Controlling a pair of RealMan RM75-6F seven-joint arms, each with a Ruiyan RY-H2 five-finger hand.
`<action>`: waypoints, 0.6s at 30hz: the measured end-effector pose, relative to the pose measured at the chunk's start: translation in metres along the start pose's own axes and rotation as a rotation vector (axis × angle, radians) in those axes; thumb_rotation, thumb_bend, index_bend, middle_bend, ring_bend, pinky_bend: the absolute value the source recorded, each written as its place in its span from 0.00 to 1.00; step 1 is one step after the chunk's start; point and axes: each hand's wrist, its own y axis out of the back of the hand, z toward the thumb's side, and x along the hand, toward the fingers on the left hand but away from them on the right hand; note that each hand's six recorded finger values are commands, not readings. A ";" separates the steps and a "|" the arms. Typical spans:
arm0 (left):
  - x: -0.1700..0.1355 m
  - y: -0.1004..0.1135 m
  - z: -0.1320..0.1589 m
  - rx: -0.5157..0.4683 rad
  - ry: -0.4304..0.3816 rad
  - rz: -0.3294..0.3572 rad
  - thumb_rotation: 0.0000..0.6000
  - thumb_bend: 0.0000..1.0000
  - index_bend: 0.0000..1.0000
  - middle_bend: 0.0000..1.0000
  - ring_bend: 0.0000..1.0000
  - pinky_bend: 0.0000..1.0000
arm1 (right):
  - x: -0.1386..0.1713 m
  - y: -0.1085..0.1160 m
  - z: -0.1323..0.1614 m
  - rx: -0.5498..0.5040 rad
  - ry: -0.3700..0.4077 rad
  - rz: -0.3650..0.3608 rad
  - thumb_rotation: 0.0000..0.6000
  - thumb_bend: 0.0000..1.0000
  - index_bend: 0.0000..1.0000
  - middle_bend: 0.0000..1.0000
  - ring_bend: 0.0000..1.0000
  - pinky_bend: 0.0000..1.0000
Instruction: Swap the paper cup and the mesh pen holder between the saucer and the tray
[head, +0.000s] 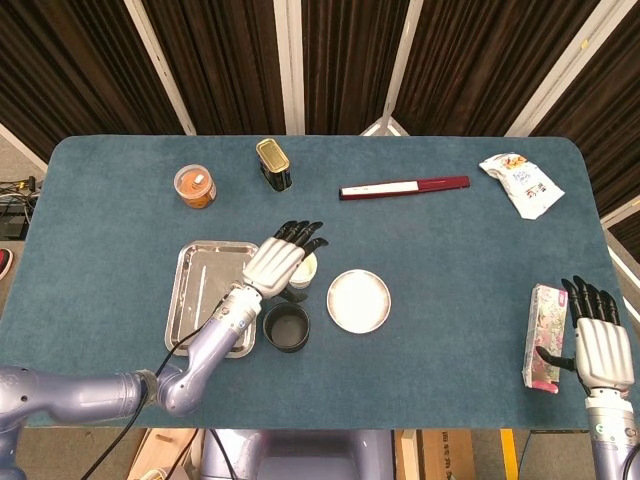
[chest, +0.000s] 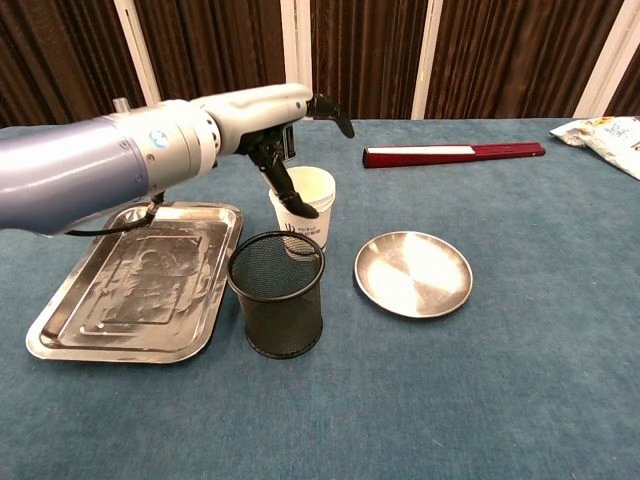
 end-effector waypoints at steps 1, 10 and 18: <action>0.001 -0.002 -0.001 -0.001 0.002 -0.002 1.00 0.01 0.19 0.01 0.00 0.02 | 0.000 0.000 0.000 -0.001 -0.001 0.000 1.00 0.00 0.02 0.01 0.01 0.00; 0.002 -0.018 -0.005 0.040 0.005 -0.035 1.00 0.14 0.21 0.02 0.00 0.04 | 0.000 0.000 0.001 0.001 -0.001 -0.008 1.00 0.00 0.03 0.01 0.01 0.00; 0.001 -0.025 -0.007 0.070 0.021 -0.032 1.00 0.29 0.27 0.10 0.07 0.13 | 0.002 0.003 0.002 -0.007 0.000 -0.025 1.00 0.00 0.04 0.01 0.02 0.00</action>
